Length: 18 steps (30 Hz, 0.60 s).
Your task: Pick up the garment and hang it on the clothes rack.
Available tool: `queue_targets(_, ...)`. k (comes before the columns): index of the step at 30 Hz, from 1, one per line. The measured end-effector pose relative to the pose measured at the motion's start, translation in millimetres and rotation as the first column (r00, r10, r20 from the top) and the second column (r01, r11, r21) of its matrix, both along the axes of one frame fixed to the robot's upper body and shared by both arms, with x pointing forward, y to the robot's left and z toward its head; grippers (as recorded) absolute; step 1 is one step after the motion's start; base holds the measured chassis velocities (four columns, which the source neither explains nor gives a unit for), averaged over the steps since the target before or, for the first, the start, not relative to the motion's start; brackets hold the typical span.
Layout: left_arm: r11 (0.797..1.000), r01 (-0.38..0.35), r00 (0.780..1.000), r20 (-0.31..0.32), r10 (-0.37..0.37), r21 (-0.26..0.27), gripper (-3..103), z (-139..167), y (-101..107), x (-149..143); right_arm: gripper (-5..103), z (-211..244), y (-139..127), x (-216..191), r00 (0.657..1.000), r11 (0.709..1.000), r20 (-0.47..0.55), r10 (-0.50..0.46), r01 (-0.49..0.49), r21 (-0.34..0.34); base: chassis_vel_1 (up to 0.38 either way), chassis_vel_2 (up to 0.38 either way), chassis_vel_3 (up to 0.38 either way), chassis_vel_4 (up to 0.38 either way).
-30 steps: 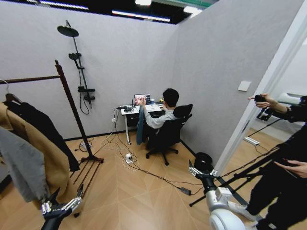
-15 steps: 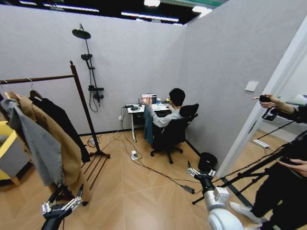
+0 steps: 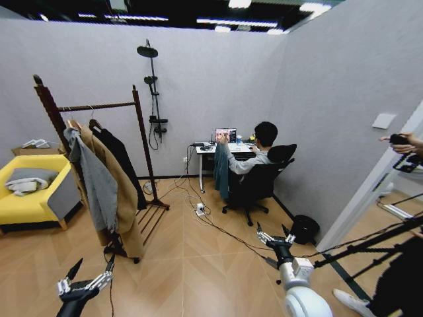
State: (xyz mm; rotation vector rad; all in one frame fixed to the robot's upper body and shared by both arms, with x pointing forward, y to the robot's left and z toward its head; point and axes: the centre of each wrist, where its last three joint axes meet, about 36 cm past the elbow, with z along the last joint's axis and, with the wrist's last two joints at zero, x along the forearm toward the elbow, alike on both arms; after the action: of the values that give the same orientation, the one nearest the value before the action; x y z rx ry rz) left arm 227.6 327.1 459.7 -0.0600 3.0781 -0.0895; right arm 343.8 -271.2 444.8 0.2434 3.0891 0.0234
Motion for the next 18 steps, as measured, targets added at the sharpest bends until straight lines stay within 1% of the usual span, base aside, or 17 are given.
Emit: queue_targets(18, 1.0, 0.0, 1.0, 0.0, 0.0, 0.0, 100, 0.0, 0.0, 0.0, 100, -3.1, 6.1, 3.5, 1.0, 1.0, -0.008, 0.018, -0.018, -0.001, 0.078, -0.088, -0.081, 0.082)
